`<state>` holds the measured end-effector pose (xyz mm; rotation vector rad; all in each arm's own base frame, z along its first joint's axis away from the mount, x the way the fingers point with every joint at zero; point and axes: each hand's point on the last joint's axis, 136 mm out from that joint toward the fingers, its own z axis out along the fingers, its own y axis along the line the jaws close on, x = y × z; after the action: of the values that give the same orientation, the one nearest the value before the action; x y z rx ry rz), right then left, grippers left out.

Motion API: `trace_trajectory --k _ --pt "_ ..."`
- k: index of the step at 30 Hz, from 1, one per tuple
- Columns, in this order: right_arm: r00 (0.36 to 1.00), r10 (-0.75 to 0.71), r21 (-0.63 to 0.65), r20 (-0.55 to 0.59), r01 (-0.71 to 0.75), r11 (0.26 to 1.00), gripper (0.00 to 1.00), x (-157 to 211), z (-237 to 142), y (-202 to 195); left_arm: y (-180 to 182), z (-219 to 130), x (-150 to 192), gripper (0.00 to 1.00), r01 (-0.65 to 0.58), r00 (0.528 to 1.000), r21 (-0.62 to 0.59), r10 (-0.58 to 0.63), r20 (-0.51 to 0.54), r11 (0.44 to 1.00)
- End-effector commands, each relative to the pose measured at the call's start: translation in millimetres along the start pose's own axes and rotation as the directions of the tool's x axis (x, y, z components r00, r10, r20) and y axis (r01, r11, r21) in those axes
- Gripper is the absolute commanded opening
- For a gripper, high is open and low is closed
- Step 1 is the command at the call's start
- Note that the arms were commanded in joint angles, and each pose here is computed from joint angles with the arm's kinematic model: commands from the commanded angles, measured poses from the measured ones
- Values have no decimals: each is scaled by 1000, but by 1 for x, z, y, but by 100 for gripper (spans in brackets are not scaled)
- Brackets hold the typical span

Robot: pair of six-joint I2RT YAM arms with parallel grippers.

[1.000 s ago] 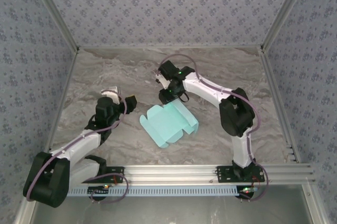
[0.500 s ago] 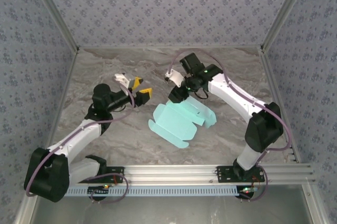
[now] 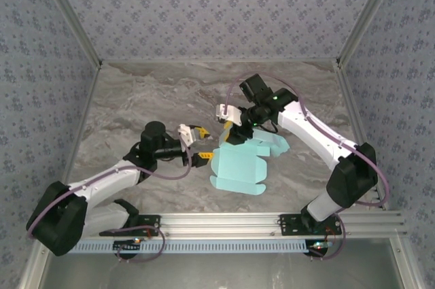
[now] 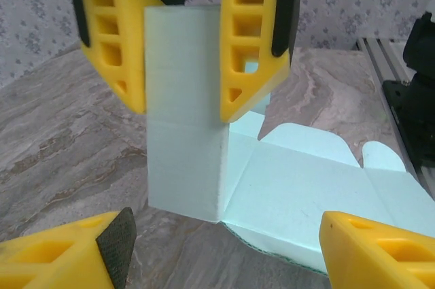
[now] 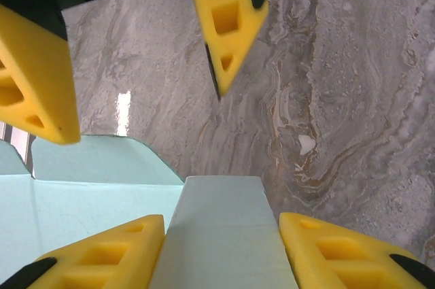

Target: Fold the paper box

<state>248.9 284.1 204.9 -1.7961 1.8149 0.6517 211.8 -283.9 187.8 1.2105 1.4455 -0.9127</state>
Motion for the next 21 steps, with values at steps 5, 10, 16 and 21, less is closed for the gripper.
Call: trace_trajectory --k 5,10,16,21 --pt "997 -67 -132 46 73 989 43 -4 3 34 10 13 -18 72 -81 997 2 81 18 997" --pt "997 -72 -119 33 76 990 43 -2 5 34 16 15 -17 72 -73 997 -20 73 3 997" --pt "997 -22 -107 71 30 994 43 -10 -1 28 8 34 -4 71 -30 999 40 31 -16 999" --pt "999 -12 -83 41 15 996 43 -4 -2 23 2 40 -5 71 -12 1000 88 14 -18 996"
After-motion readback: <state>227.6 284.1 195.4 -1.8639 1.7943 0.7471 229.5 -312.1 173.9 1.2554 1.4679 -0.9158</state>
